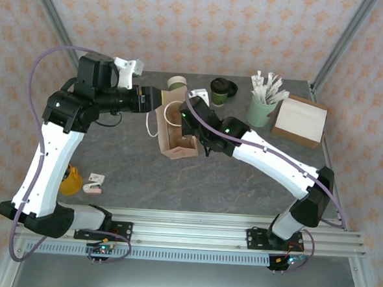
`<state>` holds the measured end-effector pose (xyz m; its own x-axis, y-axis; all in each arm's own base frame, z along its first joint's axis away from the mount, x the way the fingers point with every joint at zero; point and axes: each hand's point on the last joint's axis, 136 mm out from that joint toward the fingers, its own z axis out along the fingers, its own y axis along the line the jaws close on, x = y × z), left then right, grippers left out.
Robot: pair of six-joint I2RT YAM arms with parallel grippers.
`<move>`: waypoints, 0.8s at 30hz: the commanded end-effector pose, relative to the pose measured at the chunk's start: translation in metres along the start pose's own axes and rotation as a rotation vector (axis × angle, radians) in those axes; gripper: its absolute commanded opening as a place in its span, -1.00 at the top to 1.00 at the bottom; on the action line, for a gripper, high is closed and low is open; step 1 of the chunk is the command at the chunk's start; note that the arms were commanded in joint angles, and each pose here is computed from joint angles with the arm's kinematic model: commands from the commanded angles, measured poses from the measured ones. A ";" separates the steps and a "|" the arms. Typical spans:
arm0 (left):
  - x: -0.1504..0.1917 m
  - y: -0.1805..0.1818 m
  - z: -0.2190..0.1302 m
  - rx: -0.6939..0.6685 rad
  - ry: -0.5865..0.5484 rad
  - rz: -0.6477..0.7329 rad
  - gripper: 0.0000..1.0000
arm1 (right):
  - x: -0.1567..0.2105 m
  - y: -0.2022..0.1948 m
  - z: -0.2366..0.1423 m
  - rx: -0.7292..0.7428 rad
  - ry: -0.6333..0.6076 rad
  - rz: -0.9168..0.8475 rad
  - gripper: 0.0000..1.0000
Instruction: Pack the takeout coffee
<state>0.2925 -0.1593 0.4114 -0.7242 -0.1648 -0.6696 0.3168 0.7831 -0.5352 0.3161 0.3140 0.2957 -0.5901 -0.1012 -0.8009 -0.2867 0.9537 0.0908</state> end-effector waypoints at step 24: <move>0.029 -0.019 0.062 -0.130 0.188 -0.273 1.00 | 0.003 -0.006 0.018 0.016 0.212 0.265 1.00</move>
<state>0.2961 -0.2241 0.3703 -0.9002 -0.1723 -0.4000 0.1287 0.7721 -0.6223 0.3274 0.3168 0.2736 -0.7614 0.0017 -0.6483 -0.1553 0.9704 0.1850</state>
